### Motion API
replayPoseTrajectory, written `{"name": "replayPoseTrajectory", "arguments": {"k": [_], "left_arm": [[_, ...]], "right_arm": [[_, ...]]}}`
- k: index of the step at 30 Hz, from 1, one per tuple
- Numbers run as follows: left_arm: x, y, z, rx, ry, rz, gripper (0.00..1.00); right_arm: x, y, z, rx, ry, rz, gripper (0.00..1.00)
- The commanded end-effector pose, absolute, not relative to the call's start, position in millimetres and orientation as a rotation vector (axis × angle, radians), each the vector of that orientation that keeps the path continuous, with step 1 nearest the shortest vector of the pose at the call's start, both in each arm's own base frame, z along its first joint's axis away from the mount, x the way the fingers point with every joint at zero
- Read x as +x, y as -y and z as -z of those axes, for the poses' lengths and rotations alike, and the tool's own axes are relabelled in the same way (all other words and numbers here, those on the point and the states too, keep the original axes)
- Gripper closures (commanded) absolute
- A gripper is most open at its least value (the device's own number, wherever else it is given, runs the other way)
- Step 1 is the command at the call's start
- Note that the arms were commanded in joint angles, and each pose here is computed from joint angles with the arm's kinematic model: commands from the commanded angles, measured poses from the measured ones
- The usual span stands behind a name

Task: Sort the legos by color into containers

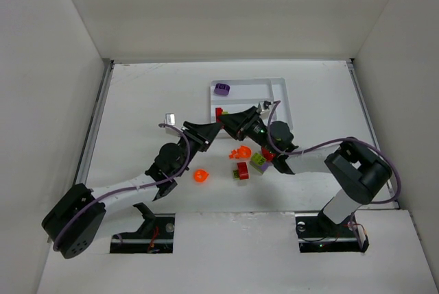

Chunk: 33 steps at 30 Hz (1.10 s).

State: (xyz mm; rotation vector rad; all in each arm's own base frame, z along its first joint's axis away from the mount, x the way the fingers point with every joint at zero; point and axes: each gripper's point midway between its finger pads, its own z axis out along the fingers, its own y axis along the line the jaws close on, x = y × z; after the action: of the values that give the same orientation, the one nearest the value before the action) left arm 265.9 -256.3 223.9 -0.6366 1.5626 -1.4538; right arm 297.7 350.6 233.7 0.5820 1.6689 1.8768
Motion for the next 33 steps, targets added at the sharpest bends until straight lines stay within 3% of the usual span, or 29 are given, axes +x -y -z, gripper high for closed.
{"name": "replayPoseTrajectory", "arguments": {"k": [1, 7, 11, 19, 24, 28, 33], "left_arm": [[259, 247, -253, -0.598, -1.445, 1.513, 0.84], [258, 231, -245, -0.638, -1.434, 1.509, 0.86], [255, 223, -244, -0.674, -1.426, 1.549, 0.86], [250, 231, -247, -0.664, -1.444, 1.606, 0.86], [248, 231, -243, -0.664, -1.453, 1.604, 0.86], [247, 234, -241, -0.655, -1.466, 1.612, 0.86], [245, 239, -239, -0.651, -1.485, 1.625, 0.86]], "right_arm": [[293, -352, -257, 0.528, -1.582, -1.939, 0.7], [291, -348, -262, 0.464, -1.59, -1.86, 0.37], [291, -343, -257, 0.454, -1.617, -1.805, 0.28], [293, -351, -247, 0.43, -1.669, -1.784, 0.34], [292, -352, -249, 0.421, -1.667, -1.789, 0.51], [292, -351, -247, 0.423, -1.672, -1.786, 0.6], [293, -355, -248, 0.411, -1.671, -1.793, 0.54]]}}
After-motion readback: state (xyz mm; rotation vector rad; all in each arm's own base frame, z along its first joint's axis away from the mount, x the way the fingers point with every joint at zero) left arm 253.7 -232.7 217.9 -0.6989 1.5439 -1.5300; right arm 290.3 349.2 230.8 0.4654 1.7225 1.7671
